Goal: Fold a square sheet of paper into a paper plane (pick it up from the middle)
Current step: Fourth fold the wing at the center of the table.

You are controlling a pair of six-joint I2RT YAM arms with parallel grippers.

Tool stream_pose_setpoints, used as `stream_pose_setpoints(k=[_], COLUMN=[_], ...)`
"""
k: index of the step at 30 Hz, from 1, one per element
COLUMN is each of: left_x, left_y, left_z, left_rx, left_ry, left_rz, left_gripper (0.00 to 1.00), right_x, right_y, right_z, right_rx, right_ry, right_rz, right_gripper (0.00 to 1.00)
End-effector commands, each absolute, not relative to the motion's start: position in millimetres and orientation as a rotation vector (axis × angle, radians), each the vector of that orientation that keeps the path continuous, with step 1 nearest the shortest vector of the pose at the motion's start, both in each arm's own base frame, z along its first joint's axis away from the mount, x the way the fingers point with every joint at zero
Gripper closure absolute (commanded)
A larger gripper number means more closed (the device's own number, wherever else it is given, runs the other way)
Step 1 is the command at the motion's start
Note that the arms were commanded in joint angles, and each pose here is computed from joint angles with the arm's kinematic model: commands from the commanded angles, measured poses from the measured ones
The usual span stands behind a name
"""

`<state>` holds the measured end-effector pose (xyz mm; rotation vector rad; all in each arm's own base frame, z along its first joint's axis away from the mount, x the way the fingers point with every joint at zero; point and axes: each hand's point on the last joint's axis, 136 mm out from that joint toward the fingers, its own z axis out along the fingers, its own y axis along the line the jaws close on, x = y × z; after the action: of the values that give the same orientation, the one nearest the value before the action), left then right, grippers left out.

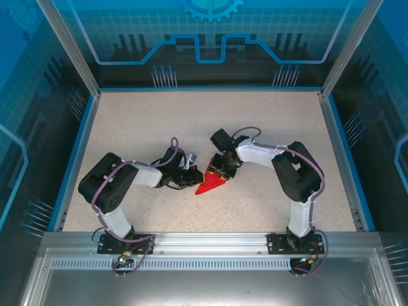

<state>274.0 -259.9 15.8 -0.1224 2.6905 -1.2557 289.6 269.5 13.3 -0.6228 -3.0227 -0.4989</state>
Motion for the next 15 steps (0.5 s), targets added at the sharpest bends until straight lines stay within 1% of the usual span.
stream_pose_setpoints(k=[1,7,10,15], left_x=[272.3,268.5,268.2,265.0], left_y=[-254.2,-250.5,-249.5,-244.0], left_z=[11.3,5.4,3.3,-1.7], left_rx=[-0.104,-0.099,-0.095,-0.102], left_ry=[2.73,2.769,2.783,2.817], left_rz=[-1.167,-1.129,-1.112,-1.064], left_gripper=[1.0,1.0,1.0,1.0], right_x=[273.4,275.5,276.3,277.1], right_y=[254.4,256.5,258.2,259.1], right_z=[-22.1,-18.8,-17.7,-16.6], right_rx=[-0.593,-0.586,-0.577,-0.55], right_ry=[-3.001,-3.01,-3.013,-3.019], right_rz=[-0.312,-0.331,-0.342,-0.344], right_gripper=[0.58,0.57,0.6,0.59])
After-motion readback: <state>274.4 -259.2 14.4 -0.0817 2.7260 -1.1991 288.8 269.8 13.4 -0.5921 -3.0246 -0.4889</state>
